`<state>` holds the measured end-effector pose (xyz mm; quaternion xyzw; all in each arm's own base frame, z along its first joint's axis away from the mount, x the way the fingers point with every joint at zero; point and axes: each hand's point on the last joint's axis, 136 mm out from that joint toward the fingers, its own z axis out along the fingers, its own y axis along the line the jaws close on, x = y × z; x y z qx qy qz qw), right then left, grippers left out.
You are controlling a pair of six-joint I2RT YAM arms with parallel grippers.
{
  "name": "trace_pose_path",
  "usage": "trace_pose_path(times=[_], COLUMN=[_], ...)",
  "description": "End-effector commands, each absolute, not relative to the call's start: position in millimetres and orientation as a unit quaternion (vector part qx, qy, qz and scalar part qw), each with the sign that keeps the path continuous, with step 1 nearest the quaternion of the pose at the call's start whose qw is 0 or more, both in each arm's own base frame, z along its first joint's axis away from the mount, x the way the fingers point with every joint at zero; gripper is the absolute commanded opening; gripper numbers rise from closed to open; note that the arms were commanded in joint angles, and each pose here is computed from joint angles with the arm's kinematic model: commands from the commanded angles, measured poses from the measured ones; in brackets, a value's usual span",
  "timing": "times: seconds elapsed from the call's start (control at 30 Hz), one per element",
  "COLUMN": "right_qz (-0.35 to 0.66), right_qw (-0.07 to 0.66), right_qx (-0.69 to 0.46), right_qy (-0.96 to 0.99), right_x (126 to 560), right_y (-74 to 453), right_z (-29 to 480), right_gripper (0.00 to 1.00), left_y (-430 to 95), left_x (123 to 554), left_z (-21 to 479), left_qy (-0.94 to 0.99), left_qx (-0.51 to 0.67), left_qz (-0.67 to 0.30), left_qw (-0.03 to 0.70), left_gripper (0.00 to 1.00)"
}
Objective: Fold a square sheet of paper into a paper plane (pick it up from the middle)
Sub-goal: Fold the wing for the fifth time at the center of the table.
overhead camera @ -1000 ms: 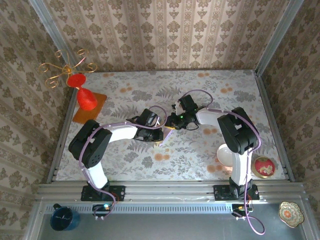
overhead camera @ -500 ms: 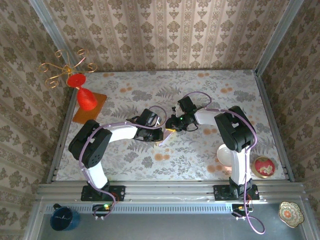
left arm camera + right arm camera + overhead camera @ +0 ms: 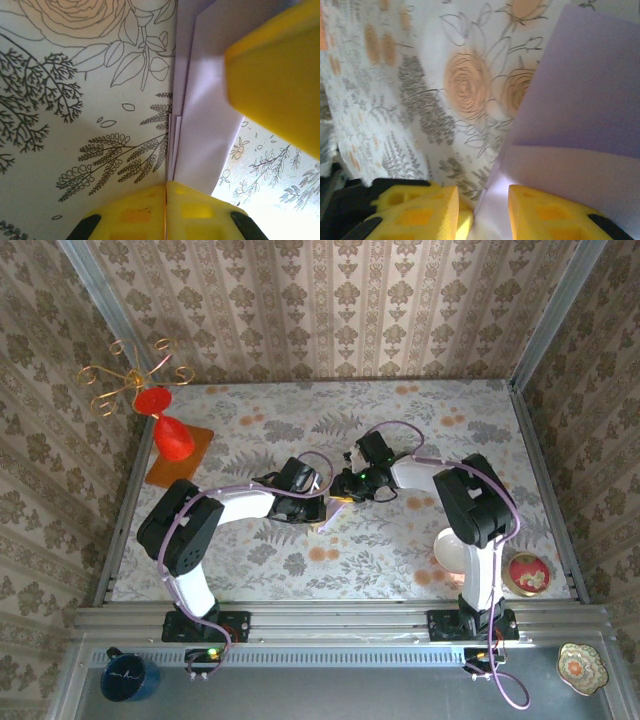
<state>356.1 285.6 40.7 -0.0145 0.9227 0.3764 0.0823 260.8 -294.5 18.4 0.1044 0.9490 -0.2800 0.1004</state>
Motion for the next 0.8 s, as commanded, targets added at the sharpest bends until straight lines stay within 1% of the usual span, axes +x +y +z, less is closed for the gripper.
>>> trace_pose_path(times=[0.0, 0.1, 0.27, 0.77], right_qz=[0.391, 0.4, 0.419, 0.422], right_qw=[0.125, 0.118, 0.108, 0.078], right_qx=[-0.018, -0.008, -0.011, -0.022], right_qy=[0.912, 0.909, 0.902, 0.903], right_x=[361.1, 359.0, 347.6, 340.3], right_y=[280.4, 276.2, 280.4, 297.7], right_z=[64.8, 56.9, 50.5, 32.9], right_gripper=[0.35, 0.35, 0.32, 0.24], left_y=[-287.3, -287.2, -287.5, -288.6], left_x=[238.4, 238.3, 237.8, 237.7], left_z=[-11.1, -11.9, -12.5, -11.8], left_qy=[0.958, 0.958, 0.957, 0.956], left_qx=[0.096, 0.097, 0.096, 0.097], left_qz=[-0.265, -0.266, -0.267, -0.27], left_qw=[0.052, 0.052, 0.052, 0.051], left_gripper=[0.09, 0.09, 0.08, 0.08])
